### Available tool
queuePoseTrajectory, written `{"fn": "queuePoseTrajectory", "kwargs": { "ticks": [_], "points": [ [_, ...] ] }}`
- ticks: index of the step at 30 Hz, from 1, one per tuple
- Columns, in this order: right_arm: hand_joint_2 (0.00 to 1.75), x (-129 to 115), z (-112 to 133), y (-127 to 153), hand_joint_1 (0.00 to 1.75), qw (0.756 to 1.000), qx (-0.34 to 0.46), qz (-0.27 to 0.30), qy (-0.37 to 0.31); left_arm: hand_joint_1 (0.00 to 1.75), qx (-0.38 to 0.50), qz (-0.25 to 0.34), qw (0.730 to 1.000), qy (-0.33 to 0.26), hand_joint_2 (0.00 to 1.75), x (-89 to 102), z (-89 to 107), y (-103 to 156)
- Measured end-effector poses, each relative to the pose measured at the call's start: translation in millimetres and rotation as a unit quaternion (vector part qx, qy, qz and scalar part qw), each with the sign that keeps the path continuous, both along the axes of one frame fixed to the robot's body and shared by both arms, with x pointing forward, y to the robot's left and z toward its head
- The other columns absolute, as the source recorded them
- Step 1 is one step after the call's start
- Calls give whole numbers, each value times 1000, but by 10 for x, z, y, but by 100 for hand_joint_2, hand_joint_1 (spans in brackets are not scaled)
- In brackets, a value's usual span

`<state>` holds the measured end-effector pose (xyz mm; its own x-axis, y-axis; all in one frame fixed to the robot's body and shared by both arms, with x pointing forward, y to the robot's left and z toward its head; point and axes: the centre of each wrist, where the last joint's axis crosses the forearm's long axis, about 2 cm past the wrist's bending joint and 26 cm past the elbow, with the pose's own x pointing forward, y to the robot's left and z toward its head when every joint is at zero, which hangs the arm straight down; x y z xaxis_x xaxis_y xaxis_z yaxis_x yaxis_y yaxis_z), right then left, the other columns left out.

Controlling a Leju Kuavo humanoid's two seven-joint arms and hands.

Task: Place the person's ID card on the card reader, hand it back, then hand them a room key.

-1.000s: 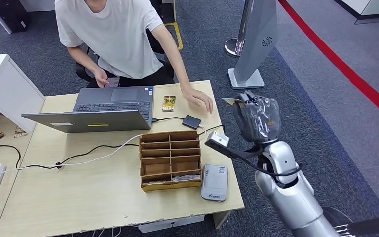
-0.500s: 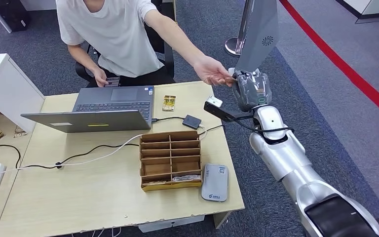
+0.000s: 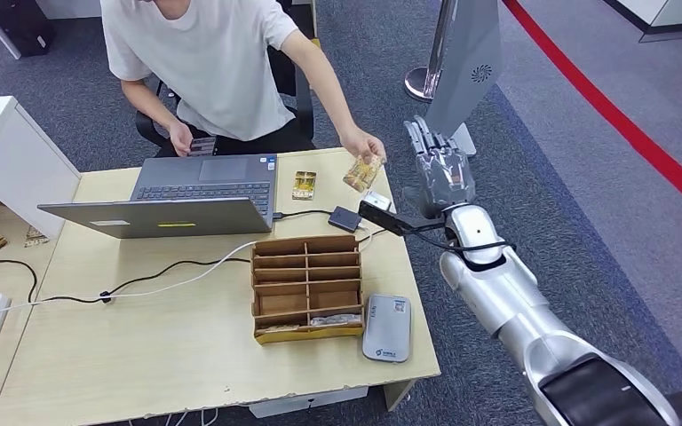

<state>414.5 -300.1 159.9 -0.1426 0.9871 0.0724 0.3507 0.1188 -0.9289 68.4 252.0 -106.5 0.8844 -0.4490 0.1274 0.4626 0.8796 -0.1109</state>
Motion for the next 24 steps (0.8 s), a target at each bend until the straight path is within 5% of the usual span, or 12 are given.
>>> {"fn": "queuePoseTrajectory", "kwargs": {
  "ticks": [4, 10, 18, 24],
  "points": [
    [175, -93, -64, 54, 0, 1000, 8, 18, -13, 0, -1, 9, 1000, 1, 175, -2, 0, -3],
    [175, -574, -241, 262, 0, 996, 34, 67, -48, 0, -2, 30, 1000, 3, 175, -16, -1, -28],
    [175, -1924, -450, 439, 0, 981, 72, 151, -97, 0, 4, 69, 998, 6, 175, -62, -2, -96],
    [175, -2468, -441, 457, 0, 979, 82, 170, -82, 0, 7, 74, 997, 5, 175, -63, -1, -117]
  ]
}}
